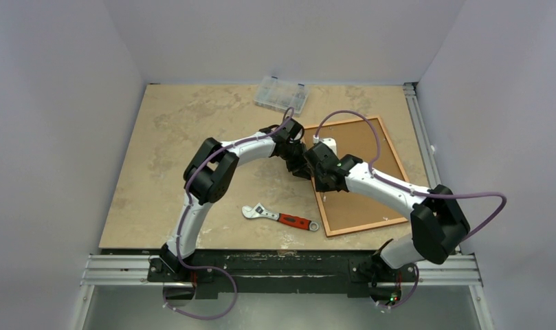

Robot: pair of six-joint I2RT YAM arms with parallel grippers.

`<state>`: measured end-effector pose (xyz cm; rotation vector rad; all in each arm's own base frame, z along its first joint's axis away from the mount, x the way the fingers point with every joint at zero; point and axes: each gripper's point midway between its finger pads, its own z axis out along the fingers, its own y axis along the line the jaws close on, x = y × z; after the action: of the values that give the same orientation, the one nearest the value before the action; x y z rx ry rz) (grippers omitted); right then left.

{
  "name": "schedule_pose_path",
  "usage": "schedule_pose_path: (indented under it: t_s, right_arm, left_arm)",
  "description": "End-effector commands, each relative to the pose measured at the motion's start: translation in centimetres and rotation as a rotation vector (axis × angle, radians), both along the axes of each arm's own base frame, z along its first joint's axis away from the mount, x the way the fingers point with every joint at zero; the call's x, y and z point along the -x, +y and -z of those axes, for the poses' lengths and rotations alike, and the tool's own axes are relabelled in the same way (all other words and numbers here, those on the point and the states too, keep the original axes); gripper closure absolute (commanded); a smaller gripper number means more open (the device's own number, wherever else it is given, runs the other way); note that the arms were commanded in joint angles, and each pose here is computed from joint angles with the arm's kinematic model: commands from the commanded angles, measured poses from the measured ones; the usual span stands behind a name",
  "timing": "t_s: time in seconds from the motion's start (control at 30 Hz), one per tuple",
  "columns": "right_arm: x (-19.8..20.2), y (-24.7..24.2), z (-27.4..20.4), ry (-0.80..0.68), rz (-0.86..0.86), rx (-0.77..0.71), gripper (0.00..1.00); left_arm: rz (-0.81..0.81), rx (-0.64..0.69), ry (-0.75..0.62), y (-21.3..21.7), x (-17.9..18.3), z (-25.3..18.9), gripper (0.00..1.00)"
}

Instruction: Take the photo out of the frame

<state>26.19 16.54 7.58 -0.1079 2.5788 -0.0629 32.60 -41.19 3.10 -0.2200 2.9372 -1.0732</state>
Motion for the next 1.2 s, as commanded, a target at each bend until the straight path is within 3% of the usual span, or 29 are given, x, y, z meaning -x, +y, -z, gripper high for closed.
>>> schedule_pose_path:
  t_s: [0.0, 0.67, 0.83, 1.0, 1.17]
  right_arm:
    - [0.8, -1.0, -0.2, 0.011, 0.012, 0.028, 1.00]
    - [1.5, -1.8, -0.4, 0.010, 0.036, 0.039, 1.00]
    - [1.6, -0.2, -3.2, -0.047, -0.002, -0.088, 1.00]
    - [2.8, -1.6, -7.5, -0.171, 0.025, -0.188, 1.00]
    - [4.3, -5.4, -9.4, -0.240, 0.115, -0.136, 1.00]
  left_arm:
    - [-0.022, -0.029, -0.020, 0.4, -1.2, 1.5, 1.00]
    - [-0.027, -0.032, -0.018, 0.5, -1.3, 1.5, 1.00]
    - [-0.004, -0.013, -0.021, 0.2, -1.2, 1.3, 1.00]
    - [0.020, 0.090, -0.103, -0.3, -1.9, -1.8, 0.67]
    - [0.057, 0.161, -0.191, -0.8, -2.0, -5.8, 0.49]
